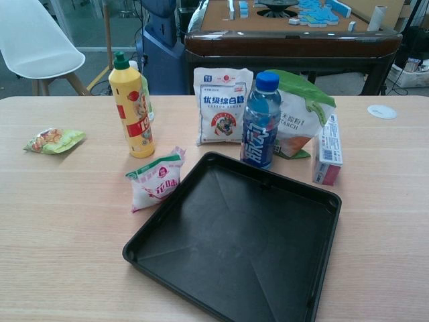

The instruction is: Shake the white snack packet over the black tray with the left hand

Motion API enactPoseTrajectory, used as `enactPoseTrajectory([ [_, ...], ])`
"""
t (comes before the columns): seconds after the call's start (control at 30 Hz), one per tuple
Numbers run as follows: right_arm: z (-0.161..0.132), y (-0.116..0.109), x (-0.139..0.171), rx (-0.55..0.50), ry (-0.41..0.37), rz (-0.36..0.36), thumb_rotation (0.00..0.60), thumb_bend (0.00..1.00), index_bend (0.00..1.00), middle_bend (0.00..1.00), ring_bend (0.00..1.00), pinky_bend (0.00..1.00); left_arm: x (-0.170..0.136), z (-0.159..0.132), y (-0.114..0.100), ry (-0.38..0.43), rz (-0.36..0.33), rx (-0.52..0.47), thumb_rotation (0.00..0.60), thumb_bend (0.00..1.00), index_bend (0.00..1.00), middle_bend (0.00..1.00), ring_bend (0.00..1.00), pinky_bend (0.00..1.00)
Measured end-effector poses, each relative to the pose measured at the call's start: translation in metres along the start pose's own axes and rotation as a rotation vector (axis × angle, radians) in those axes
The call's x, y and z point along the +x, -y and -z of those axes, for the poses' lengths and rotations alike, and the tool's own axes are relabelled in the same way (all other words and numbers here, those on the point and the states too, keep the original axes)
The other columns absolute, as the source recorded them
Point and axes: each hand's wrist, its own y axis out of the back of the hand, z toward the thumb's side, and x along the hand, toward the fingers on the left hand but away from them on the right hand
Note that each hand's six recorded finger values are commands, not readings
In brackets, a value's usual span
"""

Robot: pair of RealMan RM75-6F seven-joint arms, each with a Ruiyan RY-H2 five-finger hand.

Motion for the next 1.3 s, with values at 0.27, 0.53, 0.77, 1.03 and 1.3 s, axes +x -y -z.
enactPoseTrajectory([
  [0.27,-0.006,0.006,-0.004,-0.005,-0.031,-0.042,0.600,0.26,0.23,0.29,0.16,0.20,-0.002,-0.006,0.002,0.033,0.005,-0.046,0.600,0.22,0.11,0.25,0.24,0.38],
  [0.53,-0.011,0.004,-0.006,-0.023,-0.048,-0.034,0.600,0.26,0.23,0.29,0.16,0.20,-0.002,-0.016,0.005,0.116,0.012,-0.116,0.600,0.22,0.11,0.25,0.24,0.36],
  [0.77,-0.015,-0.010,-0.009,-0.010,-0.054,0.024,0.600,0.26,0.23,0.29,0.16,0.20,0.007,-0.034,0.021,0.200,0.096,-0.162,0.600,0.22,0.11,0.25,0.24,0.36],
  [1.03,-0.014,-0.019,-0.009,-0.002,-0.043,0.051,0.600,0.26,0.23,0.29,0.16,0.20,0.031,-0.065,0.053,0.295,0.244,-0.221,0.600,0.20,0.10,0.24,0.23,0.35],
  [1.3,-0.010,-0.020,-0.008,0.000,-0.025,0.052,0.600,0.26,0.23,0.29,0.16,0.20,0.054,-0.107,0.098,0.374,0.387,-0.253,0.600,0.19,0.06,0.23,0.22,0.35],
])
